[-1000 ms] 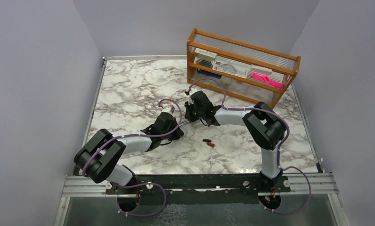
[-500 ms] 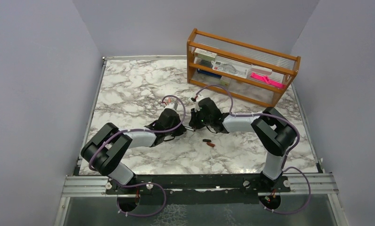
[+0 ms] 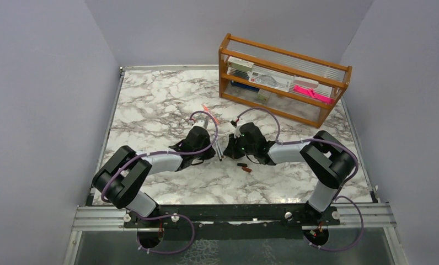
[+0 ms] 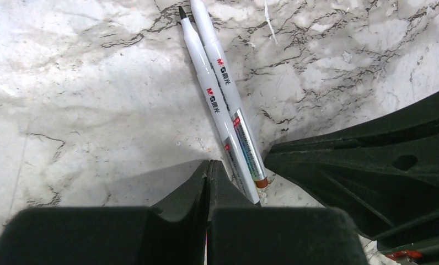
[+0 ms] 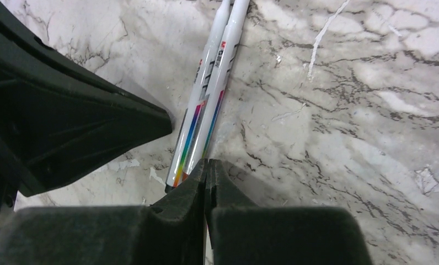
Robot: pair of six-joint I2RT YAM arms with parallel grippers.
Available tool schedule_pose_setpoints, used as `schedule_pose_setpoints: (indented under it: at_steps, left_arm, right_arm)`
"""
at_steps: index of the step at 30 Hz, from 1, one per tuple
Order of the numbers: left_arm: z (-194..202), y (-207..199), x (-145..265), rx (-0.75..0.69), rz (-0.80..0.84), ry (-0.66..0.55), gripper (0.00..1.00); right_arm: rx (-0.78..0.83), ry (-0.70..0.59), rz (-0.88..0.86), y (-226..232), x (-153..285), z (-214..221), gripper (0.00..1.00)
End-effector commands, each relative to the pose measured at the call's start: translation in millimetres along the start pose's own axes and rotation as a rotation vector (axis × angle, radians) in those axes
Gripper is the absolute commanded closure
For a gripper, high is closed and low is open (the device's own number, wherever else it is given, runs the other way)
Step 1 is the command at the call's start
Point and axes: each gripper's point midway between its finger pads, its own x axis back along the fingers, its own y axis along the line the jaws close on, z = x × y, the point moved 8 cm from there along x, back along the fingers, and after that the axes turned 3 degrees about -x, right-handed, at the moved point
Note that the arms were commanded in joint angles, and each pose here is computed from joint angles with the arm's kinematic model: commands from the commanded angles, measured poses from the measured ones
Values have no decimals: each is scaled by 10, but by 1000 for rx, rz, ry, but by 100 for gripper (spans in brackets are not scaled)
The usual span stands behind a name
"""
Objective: Insert the pens into the pen caps
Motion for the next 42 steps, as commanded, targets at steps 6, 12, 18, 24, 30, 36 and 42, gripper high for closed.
schedule_pose_setpoints:
  at_steps: [6, 12, 18, 24, 30, 36, 42]
  left_arm:
    - [73, 133, 122, -30, -68, 27, 100]
    - [-56, 6, 259, 4, -2, -34, 100]
    - [-150, 9, 450, 19, -12, -120, 94]
    - [-74, 98, 509, 17, -43, -118, 61]
    - [30, 139, 500, 25, -27, -93, 56]
    - [53, 161, 510, 4, -29, -89, 52]
    - [43, 160, 546, -2, -27, -94, 52]
  right_arm:
    - [-39, 59, 32, -3, 140, 205, 99]
    - [7, -98, 131, 66, 300, -229, 97]
    - [29, -184, 308, -273, 79, -1202, 82]
    - [113, -295, 387, -687, -89, -1763, 66]
    - [214, -275, 438, -1038, -396, -1956, 52]
    - [271, -272, 294, -1005, -539, -1941, 44]
    - [233, -216, 278, -1084, -675, -1743, 49]
